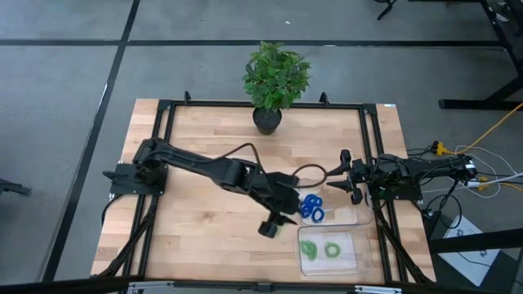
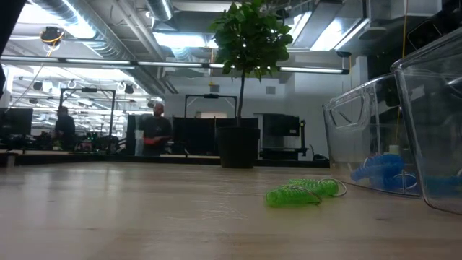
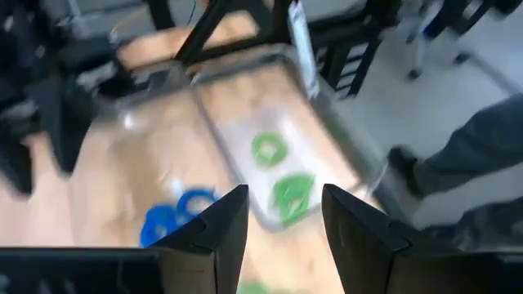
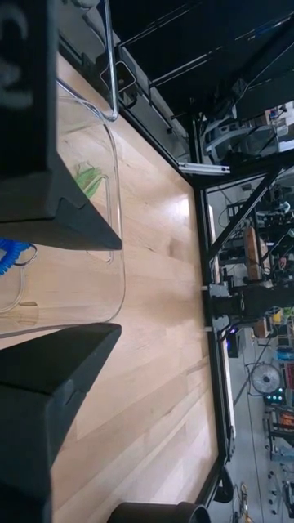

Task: Sort spring keychains
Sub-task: Put the green spring keychain in the bottom transparent bin

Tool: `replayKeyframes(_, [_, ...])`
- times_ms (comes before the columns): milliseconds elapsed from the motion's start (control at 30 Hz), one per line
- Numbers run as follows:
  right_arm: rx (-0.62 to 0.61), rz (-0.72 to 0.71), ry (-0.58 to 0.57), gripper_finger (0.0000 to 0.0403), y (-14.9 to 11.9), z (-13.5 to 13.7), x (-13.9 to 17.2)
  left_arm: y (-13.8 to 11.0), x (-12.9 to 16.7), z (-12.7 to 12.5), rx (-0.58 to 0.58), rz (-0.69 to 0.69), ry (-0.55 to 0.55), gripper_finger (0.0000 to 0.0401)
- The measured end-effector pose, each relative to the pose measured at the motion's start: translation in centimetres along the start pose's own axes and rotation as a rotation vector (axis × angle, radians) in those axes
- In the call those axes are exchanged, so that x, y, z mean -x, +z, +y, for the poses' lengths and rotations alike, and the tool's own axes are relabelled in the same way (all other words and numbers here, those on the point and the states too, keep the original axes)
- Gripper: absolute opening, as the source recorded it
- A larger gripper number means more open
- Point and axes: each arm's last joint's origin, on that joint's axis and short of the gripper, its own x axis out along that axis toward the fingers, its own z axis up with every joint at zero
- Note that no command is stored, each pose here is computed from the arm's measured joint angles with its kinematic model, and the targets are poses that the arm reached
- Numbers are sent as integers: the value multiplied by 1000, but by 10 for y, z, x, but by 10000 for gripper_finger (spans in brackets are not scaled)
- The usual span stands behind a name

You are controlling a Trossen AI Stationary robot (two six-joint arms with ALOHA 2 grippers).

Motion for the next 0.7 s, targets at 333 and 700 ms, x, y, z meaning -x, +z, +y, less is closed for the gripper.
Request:
replayKeyframes(333, [0,0,0,154,0,0,0,-31,0,1,-6,321,109,152])
replayKeyframes(700, [0,-1,0,154,0,0,0,-87,-41,4,42,395,147,152])
